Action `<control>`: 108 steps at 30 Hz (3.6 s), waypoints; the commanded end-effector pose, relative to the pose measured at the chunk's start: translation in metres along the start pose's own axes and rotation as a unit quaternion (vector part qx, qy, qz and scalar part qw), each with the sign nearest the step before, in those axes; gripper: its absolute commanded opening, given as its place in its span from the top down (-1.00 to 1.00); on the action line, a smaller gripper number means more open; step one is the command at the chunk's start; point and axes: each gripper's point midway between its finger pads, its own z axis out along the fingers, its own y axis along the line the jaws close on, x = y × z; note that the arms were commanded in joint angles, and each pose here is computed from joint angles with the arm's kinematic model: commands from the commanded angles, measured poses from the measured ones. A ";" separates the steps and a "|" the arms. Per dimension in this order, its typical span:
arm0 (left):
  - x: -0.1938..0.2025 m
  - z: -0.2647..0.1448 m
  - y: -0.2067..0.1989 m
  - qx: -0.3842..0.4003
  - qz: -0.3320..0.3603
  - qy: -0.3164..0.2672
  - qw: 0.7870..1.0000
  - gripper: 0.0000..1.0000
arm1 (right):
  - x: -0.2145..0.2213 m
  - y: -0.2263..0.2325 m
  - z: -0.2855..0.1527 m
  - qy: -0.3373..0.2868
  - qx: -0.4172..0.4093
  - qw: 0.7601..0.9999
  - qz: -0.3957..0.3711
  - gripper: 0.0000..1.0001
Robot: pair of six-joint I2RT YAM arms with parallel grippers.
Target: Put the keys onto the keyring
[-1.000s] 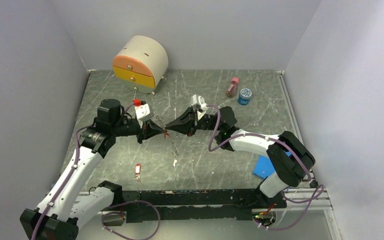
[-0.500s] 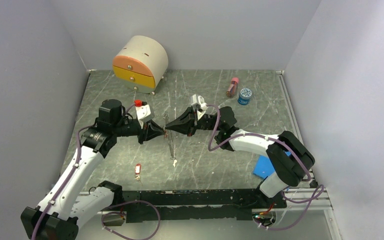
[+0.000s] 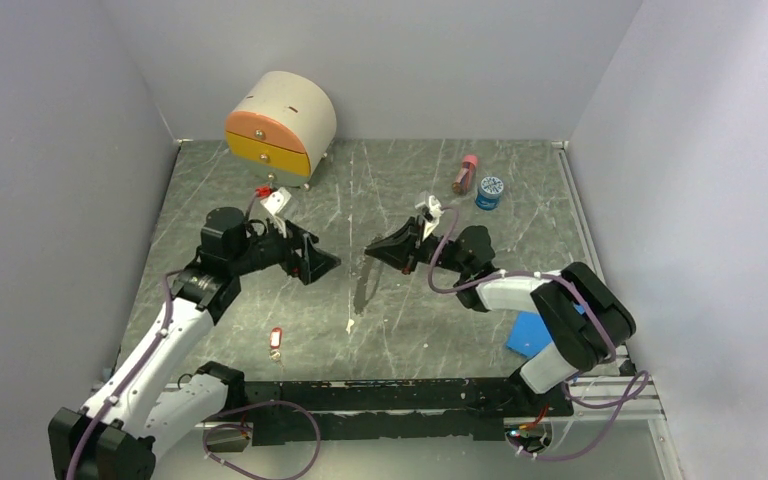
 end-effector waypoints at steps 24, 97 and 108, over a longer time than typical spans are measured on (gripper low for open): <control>0.067 0.020 0.103 -0.269 -0.277 0.037 0.922 -0.90 | 0.129 -0.065 0.033 0.272 0.126 0.954 0.026 0.75; 0.138 0.048 -0.011 0.023 0.232 0.021 0.972 -0.35 | 0.181 -0.044 -0.066 0.338 0.288 0.836 0.322 -0.40; 0.147 0.052 -0.016 0.061 0.282 0.029 0.957 -0.24 | 0.191 -0.045 -0.135 0.369 0.383 0.780 0.329 -0.39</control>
